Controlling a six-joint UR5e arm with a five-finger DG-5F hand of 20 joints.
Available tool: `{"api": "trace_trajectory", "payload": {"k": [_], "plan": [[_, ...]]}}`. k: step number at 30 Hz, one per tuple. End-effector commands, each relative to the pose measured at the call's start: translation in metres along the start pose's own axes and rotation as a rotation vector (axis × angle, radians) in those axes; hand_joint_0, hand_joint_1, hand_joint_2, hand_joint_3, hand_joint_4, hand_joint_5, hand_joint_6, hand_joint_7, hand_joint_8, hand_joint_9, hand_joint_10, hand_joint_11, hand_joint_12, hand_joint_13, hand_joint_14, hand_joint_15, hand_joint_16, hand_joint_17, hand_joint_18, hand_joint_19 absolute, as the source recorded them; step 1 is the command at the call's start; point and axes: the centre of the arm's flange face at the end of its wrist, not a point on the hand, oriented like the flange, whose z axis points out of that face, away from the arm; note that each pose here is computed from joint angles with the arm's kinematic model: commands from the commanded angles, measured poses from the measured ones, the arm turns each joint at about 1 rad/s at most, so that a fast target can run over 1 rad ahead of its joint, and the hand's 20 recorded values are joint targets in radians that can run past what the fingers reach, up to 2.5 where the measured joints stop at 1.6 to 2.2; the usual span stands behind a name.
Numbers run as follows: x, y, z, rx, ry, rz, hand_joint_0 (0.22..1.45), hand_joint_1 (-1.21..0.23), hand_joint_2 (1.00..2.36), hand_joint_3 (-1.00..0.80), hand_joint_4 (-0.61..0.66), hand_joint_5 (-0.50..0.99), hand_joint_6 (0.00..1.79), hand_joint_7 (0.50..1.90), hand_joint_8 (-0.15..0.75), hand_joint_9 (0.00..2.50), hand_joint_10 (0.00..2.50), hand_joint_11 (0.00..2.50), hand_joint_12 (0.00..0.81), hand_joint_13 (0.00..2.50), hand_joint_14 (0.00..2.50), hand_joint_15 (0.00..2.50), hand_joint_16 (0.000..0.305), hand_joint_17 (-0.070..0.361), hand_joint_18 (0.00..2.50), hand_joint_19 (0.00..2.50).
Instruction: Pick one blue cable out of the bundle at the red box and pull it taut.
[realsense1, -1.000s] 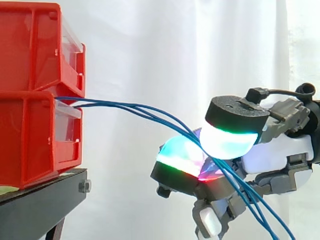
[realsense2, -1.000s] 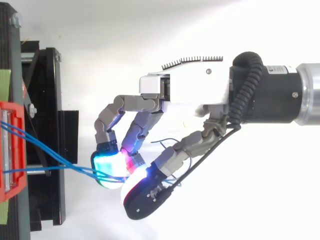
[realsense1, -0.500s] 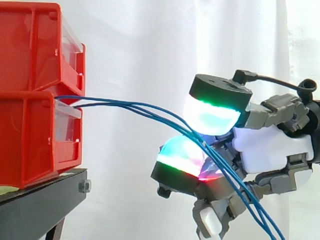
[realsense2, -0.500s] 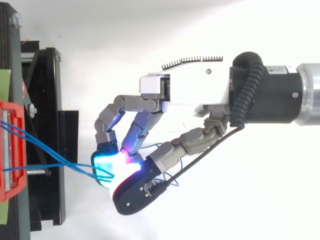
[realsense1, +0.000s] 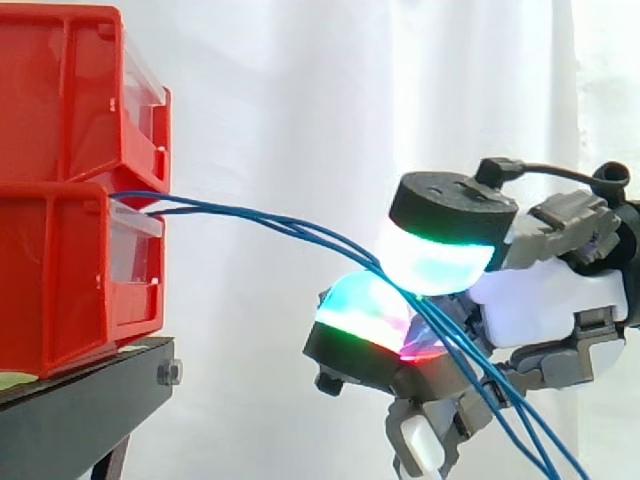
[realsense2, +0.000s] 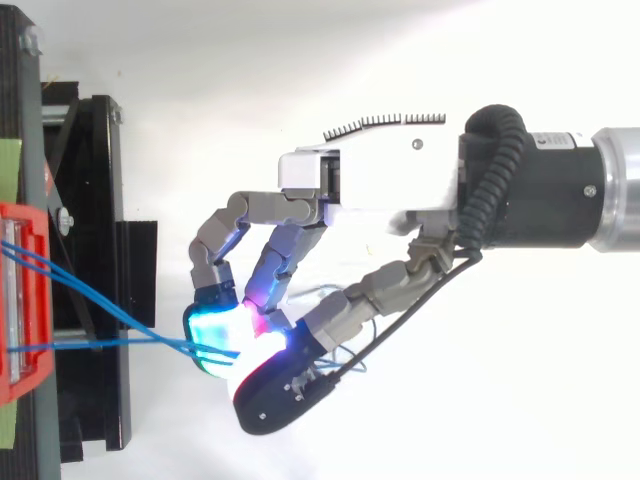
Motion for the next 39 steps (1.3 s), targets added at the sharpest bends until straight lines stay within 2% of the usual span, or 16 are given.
{"api": "trace_trajectory", "payload": {"k": [1,2,3,11,14,16,18,21,23,27,32,39], "plan": [[0.0003,-0.0002,0.0001,0.000,0.000,0.005,0.77,-0.89,1.01,-0.31,0.06,-0.17,0.93,1.19,0.372,1.07,0.01,1.27,0.381,0.90,0.02,0.61,0.050,0.114,0.71,0.48],[0.0003,-0.0002,0.0001,0.000,0.000,0.006,0.78,-0.89,1.01,-0.32,0.06,-0.17,0.92,1.26,0.373,1.07,0.01,1.27,0.380,0.90,0.02,0.61,0.050,0.113,0.71,0.48],[0.0013,-0.0001,0.0002,0.000,0.000,0.008,0.79,-0.90,1.01,-0.33,0.05,-0.17,0.92,1.26,0.374,1.07,0.01,1.27,0.381,0.90,0.02,0.61,0.050,0.113,0.70,0.48],[0.0000,0.0005,-0.0005,0.002,-0.001,0.011,0.83,-0.90,1.00,-0.50,0.06,-0.18,0.94,1.18,0.366,1.07,0.01,1.28,0.377,0.90,0.02,0.61,0.050,0.113,0.71,0.47],[0.0001,-0.0007,-0.0004,0.005,-0.001,0.012,0.78,-0.92,1.00,-0.50,0.13,-0.18,0.93,1.05,0.365,1.05,0.01,1.26,0.375,0.90,0.02,0.61,0.051,0.114,0.73,0.43],[0.0008,-0.0006,-0.0002,0.005,-0.004,0.015,0.74,-0.94,1.00,-0.50,0.15,-0.18,0.93,1.02,0.364,1.05,0.01,1.27,0.373,0.89,0.02,0.61,0.051,0.114,0.73,0.44],[-0.0004,-0.0007,-0.0003,0.006,-0.016,0.021,0.70,-0.96,1.00,-0.50,0.16,-0.17,0.93,1.02,0.362,1.05,0.01,1.27,0.373,0.89,0.02,0.61,0.050,0.113,0.73,0.45],[-0.0015,-0.0010,-0.0005,0.008,-0.018,0.021,0.64,-0.95,1.00,-0.50,0.16,-0.17,0.93,1.01,0.365,1.04,0.01,1.27,0.377,0.88,0.02,0.61,0.050,0.113,0.72,0.46],[-0.0004,-0.0010,-0.0006,0.009,-0.016,0.021,0.58,-0.93,1.00,-0.50,0.17,-0.17,0.93,1.01,0.371,1.05,0.01,1.26,0.381,0.88,0.02,0.62,0.051,0.115,0.71,0.48],[-0.0005,0.0001,-0.0009,0.008,-0.016,0.021,0.54,-0.82,1.00,-0.50,0.18,-0.16,0.92,1.03,0.381,1.06,0.01,1.25,0.391,0.89,0.02,0.61,0.053,0.119,0.72,0.49],[-0.0002,-0.0010,-0.0006,0.009,-0.014,0.021,0.58,-0.70,1.00,-0.50,0.18,-0.16,0.91,1.07,0.373,1.08,0.01,1.25,0.386,0.88,0.02,0.62,0.051,0.115,0.71,0.53],[-0.0004,-0.0010,-0.0006,0.009,-0.016,0.021,0.66,-0.76,1.01,-0.38,0.16,-0.15,0.92,1.10,0.370,1.09,0.01,1.26,0.386,0.89,0.02,0.62,0.050,0.113,0.72,0.51]]}}
